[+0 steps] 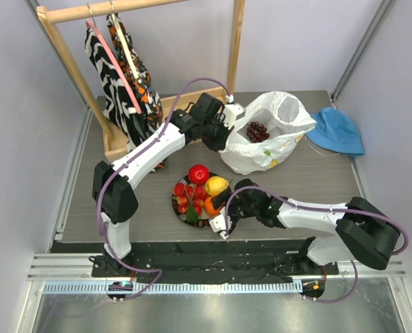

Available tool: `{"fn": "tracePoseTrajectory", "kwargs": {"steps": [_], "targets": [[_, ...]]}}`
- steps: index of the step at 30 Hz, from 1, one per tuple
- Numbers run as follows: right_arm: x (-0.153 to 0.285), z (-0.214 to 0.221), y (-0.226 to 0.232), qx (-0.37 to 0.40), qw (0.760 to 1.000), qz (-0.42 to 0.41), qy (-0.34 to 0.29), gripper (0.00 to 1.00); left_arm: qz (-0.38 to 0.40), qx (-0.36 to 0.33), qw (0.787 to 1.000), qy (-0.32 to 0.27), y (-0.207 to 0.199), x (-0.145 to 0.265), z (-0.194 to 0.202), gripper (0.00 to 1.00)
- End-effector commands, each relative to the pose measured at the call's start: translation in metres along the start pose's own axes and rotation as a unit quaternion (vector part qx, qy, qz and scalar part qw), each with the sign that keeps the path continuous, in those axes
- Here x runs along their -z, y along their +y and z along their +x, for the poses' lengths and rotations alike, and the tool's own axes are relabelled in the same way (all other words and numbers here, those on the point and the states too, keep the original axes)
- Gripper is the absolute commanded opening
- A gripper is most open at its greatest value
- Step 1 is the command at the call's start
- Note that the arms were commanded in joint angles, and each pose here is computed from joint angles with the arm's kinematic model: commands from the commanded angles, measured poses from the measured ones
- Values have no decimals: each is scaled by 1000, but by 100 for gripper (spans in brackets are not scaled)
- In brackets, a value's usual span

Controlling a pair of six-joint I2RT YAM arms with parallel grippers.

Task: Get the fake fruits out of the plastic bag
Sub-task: Place the fake fruit on the plate, then adjust the plastic bag at the center of the board.

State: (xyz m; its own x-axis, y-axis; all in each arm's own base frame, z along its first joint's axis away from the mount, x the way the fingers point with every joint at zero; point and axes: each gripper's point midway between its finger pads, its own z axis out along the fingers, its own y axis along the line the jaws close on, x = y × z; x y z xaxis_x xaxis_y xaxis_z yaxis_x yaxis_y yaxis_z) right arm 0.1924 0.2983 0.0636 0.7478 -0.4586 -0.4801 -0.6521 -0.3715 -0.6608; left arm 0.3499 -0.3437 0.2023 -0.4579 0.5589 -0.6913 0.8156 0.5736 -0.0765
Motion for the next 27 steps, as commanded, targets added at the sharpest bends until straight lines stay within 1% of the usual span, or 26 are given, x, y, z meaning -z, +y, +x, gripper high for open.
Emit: {"fn": "tracePoseTrajectory", "kwargs": {"steps": [1,4,5,7,9,10,11,13,14,16,17,19,20,22,23,24,25,26,27], "targets": [[5,-7,-30,33,996,88,-11,80,4,-4,1000,-27,-4,21,-13,0],[17,-12,-32,35,994,100,-12,86,10,-1,1000,-26,-7,21,-11,0],[20,-12,-25,32,996,88,-11,87,12,1,1000,-26,-7,21,-11,0],[33,-21,-29,39,994,99,-20,93,17,3,1000,-26,-9,21,-11,0],[39,-24,-24,36,995,92,-23,95,18,3,999,-27,-10,21,-12,0],[48,-29,-30,40,993,107,-24,95,19,4,1000,-25,-9,20,-11,0],[51,-27,-28,29,994,104,-16,95,19,3,999,-28,-10,22,-14,0],[67,-32,-41,33,992,123,-7,95,19,3,999,-27,-10,22,-13,0],[73,-29,-40,25,992,121,6,95,18,2,999,-28,-10,24,-14,0],[90,-22,-53,19,990,138,35,95,19,0,999,-28,-10,25,-14,0],[100,-19,-50,13,990,134,48,95,20,2,999,-29,-11,26,-14,0],[122,-9,-65,-8,984,160,82,95,23,3,999,-24,-12,25,-10,0],[131,-5,-73,-34,979,180,91,95,27,4,999,-25,-14,27,-9,0],[156,4,-103,-73,963,232,119,94,29,6,999,-19,-16,26,-3,0],[163,22,-111,-110,953,244,144,93,30,7,999,-17,-16,25,-1,0],[176,22,-133,-145,939,276,143,91,29,6,999,-19,-16,28,-1,0],[184,29,-144,-174,928,294,150,89,32,7,999,-13,-17,26,4,0],[195,46,-154,-208,911,313,166,87,34,5,999,-11,-18,26,5,0],[201,53,-175,-230,901,328,166,80,37,3,999,-8,-20,27,8,0]]}}
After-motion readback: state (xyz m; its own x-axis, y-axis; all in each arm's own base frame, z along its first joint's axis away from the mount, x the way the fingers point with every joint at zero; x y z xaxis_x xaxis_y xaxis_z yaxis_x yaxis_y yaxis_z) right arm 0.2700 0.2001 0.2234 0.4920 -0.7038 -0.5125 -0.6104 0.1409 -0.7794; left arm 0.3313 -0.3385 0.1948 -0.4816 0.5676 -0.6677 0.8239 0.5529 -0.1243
